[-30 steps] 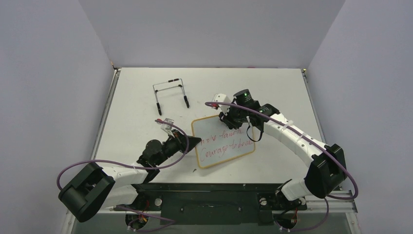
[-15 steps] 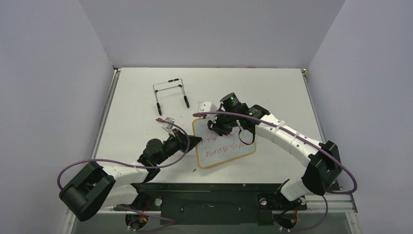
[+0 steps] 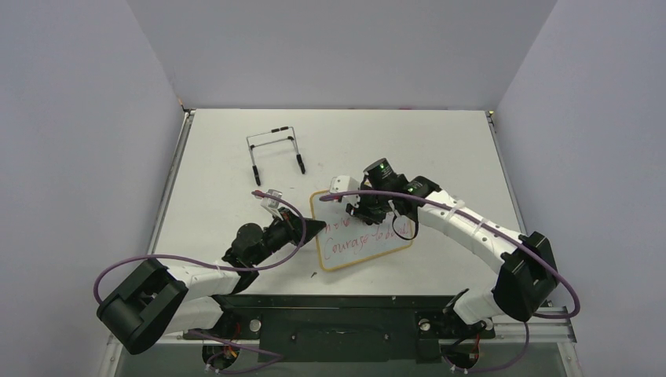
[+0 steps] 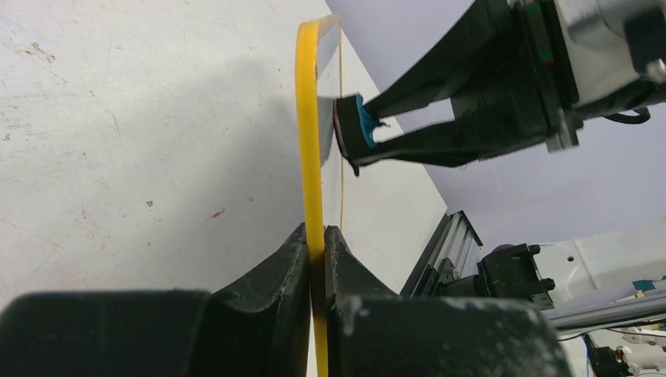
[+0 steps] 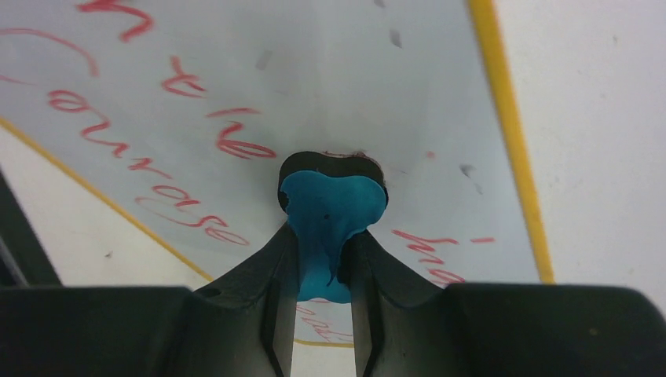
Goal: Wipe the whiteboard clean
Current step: Erase the whiteboard at the whiteboard stand.
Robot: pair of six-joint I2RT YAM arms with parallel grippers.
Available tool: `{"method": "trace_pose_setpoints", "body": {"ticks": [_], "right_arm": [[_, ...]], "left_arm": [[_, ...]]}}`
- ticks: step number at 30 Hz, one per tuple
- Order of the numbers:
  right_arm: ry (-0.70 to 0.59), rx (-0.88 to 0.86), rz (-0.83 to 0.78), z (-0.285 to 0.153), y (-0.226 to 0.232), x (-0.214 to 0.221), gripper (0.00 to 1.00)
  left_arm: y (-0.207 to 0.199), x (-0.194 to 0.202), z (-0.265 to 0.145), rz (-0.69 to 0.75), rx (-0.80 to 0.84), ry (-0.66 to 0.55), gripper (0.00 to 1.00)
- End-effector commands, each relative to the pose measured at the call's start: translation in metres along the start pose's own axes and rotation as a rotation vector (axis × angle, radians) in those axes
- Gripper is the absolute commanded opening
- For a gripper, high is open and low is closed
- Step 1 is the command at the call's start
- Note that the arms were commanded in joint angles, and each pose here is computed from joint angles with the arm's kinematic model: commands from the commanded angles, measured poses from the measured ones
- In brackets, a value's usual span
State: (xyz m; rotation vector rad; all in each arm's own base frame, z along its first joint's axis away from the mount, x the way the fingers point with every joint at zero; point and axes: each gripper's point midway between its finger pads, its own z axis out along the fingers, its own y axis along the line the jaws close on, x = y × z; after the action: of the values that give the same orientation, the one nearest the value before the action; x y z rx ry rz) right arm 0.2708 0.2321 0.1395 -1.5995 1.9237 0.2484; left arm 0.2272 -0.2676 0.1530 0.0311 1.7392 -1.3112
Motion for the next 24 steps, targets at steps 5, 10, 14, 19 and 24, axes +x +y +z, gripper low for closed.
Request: {"method": "trace_pose_setpoints", "body": {"ticks": [5, 10, 14, 19, 24], "right_arm": [[-0.129, -0.059, -0.027, -0.017, 0.006, -0.058, 0.00], [-0.058, 0.104, 0.057, -0.015, -0.033, -0.036, 0.00], [0.015, 0.114, 0.021, -0.009, -0.030, -0.006, 0.00], [-0.045, -0.054, -0.094, -0.017, 0.012, -0.010, 0.00], [-0.117, -0.055, -0.047, -0.022, 0.008, -0.046, 0.00]], "left_arm": [[-0.030, -0.019, 0.005, 0.057, 0.119, -0.057, 0.00], [-0.030, -0.017, 0.004, 0.056, 0.121, -0.055, 0.00], [-0.032, -0.018, 0.003, 0.060, 0.128, -0.056, 0.00], [-0.032, -0.018, 0.003, 0.066, 0.123, -0.055, 0.00], [-0.031, -0.017, 0.003, 0.061, 0.126, -0.055, 0.00]]}}
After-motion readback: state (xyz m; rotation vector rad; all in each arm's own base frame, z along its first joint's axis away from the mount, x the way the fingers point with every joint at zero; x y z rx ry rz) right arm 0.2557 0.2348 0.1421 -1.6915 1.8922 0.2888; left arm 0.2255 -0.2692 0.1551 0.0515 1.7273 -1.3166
